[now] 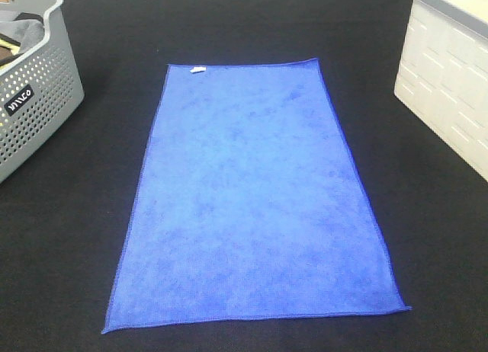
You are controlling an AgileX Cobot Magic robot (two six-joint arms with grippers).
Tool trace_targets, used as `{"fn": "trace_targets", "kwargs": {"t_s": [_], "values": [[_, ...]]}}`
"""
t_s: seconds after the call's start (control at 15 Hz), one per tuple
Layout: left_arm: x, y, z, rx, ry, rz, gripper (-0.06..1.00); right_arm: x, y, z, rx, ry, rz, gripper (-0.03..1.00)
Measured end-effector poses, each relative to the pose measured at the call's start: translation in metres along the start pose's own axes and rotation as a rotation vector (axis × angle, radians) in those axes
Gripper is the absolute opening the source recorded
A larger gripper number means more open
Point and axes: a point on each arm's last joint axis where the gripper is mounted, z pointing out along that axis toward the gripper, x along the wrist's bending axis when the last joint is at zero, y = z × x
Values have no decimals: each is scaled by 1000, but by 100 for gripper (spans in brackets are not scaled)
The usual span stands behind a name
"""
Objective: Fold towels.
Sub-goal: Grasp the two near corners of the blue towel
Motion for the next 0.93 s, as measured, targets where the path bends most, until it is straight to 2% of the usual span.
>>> {"fn": "trace_targets", "kwargs": {"t_s": [0.93], "values": [[0, 0, 0, 0, 0, 0, 74, 0, 0, 0, 0, 0, 0, 94]]}}
